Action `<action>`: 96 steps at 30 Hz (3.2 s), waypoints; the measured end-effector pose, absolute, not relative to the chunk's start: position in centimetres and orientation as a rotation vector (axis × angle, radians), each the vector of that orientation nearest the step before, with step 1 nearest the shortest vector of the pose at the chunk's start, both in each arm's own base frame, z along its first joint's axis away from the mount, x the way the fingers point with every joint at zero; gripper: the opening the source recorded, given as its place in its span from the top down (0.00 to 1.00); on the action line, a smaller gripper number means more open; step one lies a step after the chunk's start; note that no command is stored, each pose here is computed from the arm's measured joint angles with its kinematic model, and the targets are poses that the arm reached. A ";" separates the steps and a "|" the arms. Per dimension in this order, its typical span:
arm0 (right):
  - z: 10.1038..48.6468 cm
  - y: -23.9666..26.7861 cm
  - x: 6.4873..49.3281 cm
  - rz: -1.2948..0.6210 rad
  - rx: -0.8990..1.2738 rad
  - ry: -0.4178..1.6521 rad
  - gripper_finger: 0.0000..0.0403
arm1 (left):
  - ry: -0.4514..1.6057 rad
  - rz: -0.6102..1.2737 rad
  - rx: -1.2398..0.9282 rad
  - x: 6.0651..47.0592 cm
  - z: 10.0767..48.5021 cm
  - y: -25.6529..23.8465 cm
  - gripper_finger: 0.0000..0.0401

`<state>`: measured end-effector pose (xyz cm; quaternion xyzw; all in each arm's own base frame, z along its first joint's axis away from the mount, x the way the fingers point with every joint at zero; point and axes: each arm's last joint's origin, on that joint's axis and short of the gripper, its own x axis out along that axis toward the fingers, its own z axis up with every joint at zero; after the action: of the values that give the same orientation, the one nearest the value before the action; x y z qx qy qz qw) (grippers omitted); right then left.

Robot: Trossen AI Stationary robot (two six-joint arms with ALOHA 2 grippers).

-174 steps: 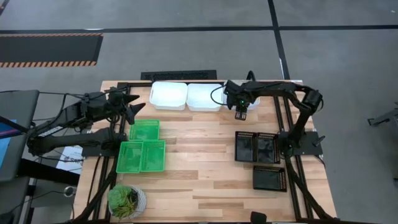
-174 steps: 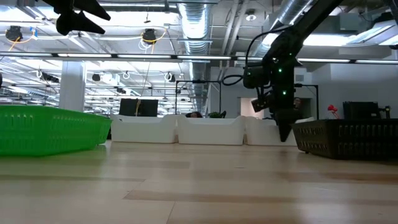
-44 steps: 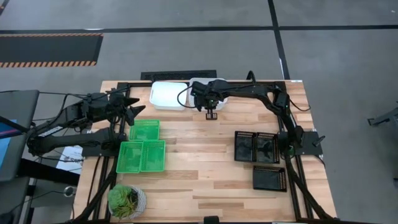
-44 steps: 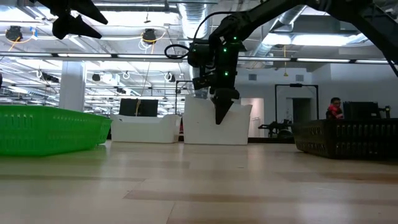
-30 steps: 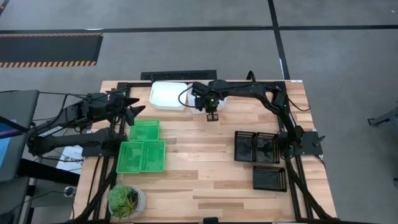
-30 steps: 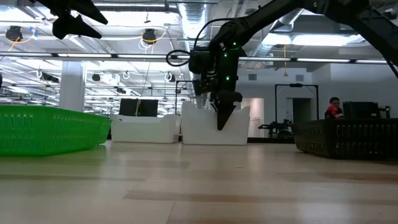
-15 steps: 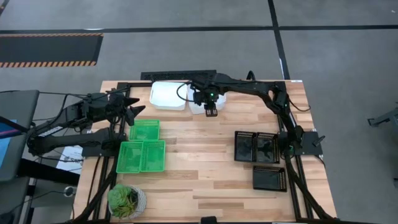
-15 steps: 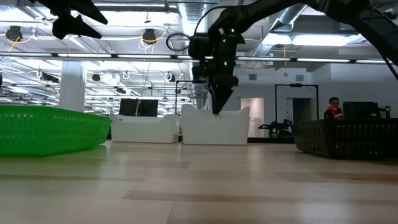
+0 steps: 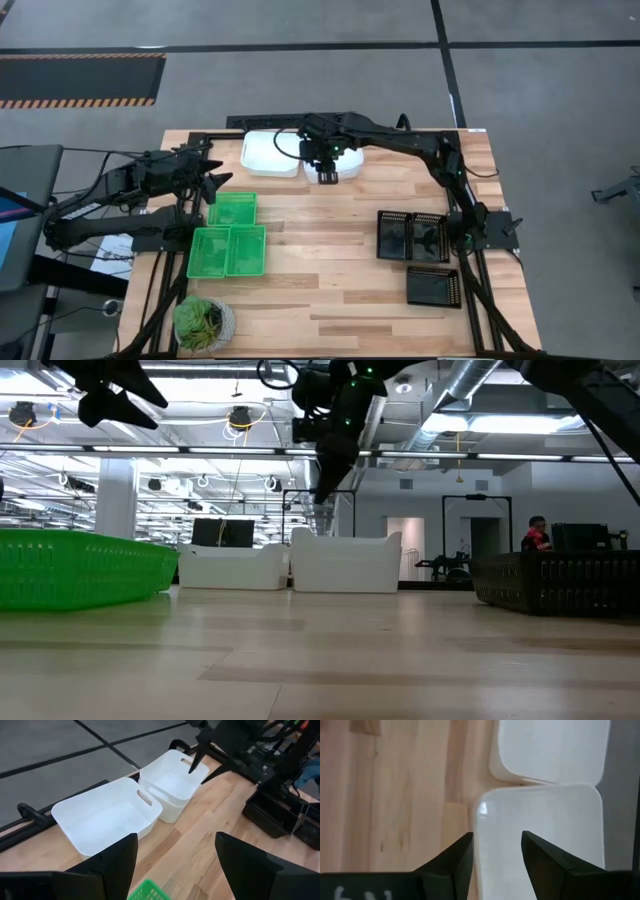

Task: Stack baskets by color
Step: Stack the right white bin into the middle white bin

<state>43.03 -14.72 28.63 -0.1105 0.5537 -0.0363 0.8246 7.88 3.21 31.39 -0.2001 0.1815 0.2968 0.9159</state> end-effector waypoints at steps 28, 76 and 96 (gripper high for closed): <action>31.3 -10.9 48.1 -0.064 -0.332 0.674 0.53 | 0.378 0.616 -0.394 7.9 31.4 3.2 0.36; 24.7 -11.4 50.0 -0.062 -0.223 0.832 0.55 | 0.378 0.642 -0.396 7.8 31.3 3.3 0.36; 23.5 -9.8 48.7 0.006 -0.169 1.036 0.56 | 0.391 0.644 -0.402 7.7 31.2 3.3 0.36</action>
<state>48.68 -9.81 23.45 -0.0807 0.4944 0.0029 0.8655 7.73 3.25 31.21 -0.1951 0.1898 0.3125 0.9101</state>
